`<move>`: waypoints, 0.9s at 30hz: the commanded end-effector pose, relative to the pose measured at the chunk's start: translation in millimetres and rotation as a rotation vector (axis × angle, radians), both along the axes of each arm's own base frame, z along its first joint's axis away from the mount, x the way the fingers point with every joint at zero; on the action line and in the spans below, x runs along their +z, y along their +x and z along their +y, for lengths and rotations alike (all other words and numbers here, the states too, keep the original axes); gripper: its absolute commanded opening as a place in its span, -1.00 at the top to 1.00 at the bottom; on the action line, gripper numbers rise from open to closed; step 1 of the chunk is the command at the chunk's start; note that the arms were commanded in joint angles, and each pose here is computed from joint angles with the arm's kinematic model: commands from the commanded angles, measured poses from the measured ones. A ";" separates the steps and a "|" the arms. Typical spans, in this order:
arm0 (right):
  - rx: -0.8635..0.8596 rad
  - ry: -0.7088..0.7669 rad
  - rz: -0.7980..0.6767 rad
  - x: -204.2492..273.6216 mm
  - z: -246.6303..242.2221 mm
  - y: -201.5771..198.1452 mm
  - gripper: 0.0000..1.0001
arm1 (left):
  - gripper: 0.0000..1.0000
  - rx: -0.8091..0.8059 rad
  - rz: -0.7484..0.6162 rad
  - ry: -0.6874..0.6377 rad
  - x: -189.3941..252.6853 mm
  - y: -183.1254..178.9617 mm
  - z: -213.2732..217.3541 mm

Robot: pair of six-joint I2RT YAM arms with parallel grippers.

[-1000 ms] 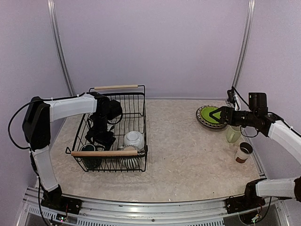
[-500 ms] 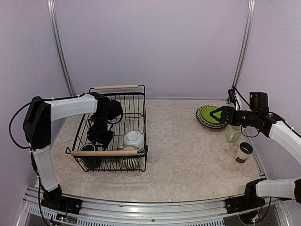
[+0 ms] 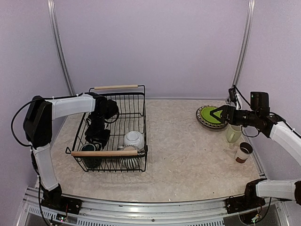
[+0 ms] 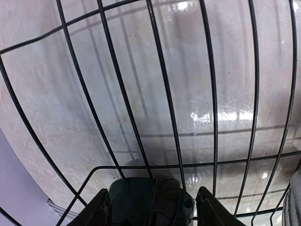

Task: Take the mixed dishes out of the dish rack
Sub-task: Grab the cup from the dish rack.

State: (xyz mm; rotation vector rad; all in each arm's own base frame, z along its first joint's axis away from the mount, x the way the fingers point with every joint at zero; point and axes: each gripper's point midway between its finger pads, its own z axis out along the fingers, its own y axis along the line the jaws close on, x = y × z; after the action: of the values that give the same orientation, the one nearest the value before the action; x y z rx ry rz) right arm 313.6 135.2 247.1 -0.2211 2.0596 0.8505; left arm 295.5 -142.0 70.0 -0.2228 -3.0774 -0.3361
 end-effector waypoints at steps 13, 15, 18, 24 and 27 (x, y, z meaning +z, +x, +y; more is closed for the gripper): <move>0.017 0.040 0.012 -2.0 11.6 9.3 -0.99 | 0.58 0.036 0.057 -0.017 -16.0 -13.3 4.9; 0.016 0.033 0.017 -3.5 11.3 8.4 -1.00 | 0.68 0.041 0.045 -0.027 -11.8 -12.6 4.2; 0.008 0.022 0.016 -4.2 9.5 8.5 -0.99 | 0.81 0.051 0.033 -0.061 -3.3 -11.8 -1.2; -0.004 0.043 0.018 -5.1 11.1 7.3 -0.99 | 0.94 0.052 -0.037 -0.122 26.1 -4.6 -10.5; -0.007 0.036 0.023 -7.3 11.2 6.7 -0.99 | 1.00 0.053 -0.088 -0.172 45.6 3.8 -15.9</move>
State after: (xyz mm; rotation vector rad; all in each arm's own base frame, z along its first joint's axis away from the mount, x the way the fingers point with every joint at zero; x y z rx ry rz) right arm 323.6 144.2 241.5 -0.1912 2.0663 0.8920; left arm 285.7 -147.4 75.2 -0.1613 -3.0764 -0.1989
